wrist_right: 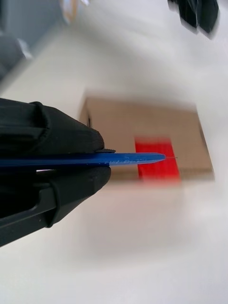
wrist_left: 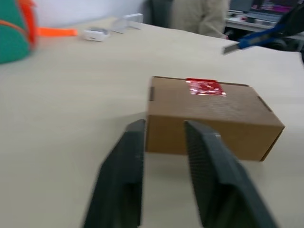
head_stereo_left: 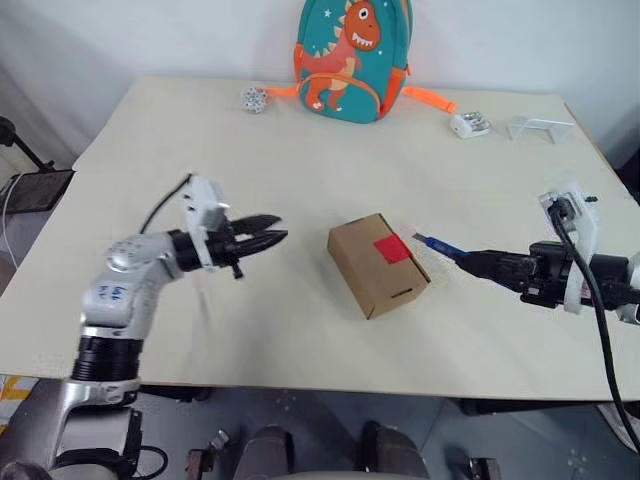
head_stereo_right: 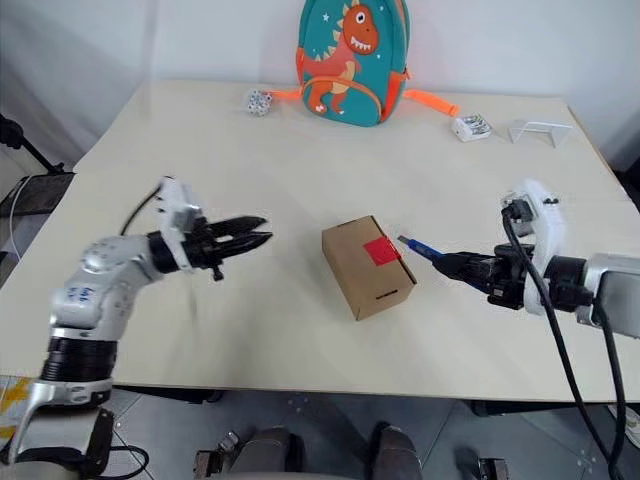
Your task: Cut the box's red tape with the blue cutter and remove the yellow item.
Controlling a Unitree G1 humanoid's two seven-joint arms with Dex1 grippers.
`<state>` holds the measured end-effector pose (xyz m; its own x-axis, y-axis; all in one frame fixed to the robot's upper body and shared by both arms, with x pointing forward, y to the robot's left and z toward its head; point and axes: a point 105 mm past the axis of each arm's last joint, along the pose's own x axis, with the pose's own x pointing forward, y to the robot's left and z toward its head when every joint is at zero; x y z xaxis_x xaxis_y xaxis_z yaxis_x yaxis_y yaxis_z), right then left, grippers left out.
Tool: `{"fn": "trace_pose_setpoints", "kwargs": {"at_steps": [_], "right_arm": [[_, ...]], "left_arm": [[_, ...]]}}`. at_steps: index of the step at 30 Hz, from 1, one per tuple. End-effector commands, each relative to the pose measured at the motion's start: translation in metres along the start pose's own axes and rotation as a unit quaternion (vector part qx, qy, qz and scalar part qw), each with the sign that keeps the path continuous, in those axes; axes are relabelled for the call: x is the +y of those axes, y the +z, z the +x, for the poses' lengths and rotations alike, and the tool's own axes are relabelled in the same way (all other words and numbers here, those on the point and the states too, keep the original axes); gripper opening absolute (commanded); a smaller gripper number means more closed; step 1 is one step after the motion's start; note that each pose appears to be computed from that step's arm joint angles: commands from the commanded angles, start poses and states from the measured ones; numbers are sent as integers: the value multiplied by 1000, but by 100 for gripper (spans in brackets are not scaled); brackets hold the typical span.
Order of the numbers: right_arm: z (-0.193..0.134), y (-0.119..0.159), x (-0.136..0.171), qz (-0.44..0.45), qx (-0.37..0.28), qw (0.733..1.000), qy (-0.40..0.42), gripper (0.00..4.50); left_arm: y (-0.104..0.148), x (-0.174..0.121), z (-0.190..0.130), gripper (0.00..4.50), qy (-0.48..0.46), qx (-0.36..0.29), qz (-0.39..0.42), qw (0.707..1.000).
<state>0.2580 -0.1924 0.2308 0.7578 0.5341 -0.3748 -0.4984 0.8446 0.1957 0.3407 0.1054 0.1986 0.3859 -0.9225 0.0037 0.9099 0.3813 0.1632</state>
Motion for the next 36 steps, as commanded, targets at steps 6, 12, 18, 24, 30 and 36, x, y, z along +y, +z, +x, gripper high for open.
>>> {"fn": "trace_pose_setpoints", "kwargs": {"at_steps": [6, 12, 18, 24, 30, 36], "right_arm": [[11, -3, 32, -57, -10, 998, -13, 11], [31, 9, 37, -41, -16, 999, -32, 11], [46, 15, 31, -6, -6, 998, -65, 11], [59, 16, 39, -3, 13, 999, -48, 11], [65, 23, 42, 3, 7, 999, -43, 11], [71, 22, 43, -1, 25, 999, -40, 11]], "left_arm": [[7, -13, 51, 0, -75, 27, 83, 993], [-2, -23, 67, 0, -111, 40, 113, 987], [-4, -20, 79, 0, -90, 43, 116, 988], [-15, -18, 85, 0, -81, 76, 128, 985], [-25, -12, 83, 0, -65, 124, 121, 983], [-28, -14, 82, 0, -59, 151, 106, 981]]}}
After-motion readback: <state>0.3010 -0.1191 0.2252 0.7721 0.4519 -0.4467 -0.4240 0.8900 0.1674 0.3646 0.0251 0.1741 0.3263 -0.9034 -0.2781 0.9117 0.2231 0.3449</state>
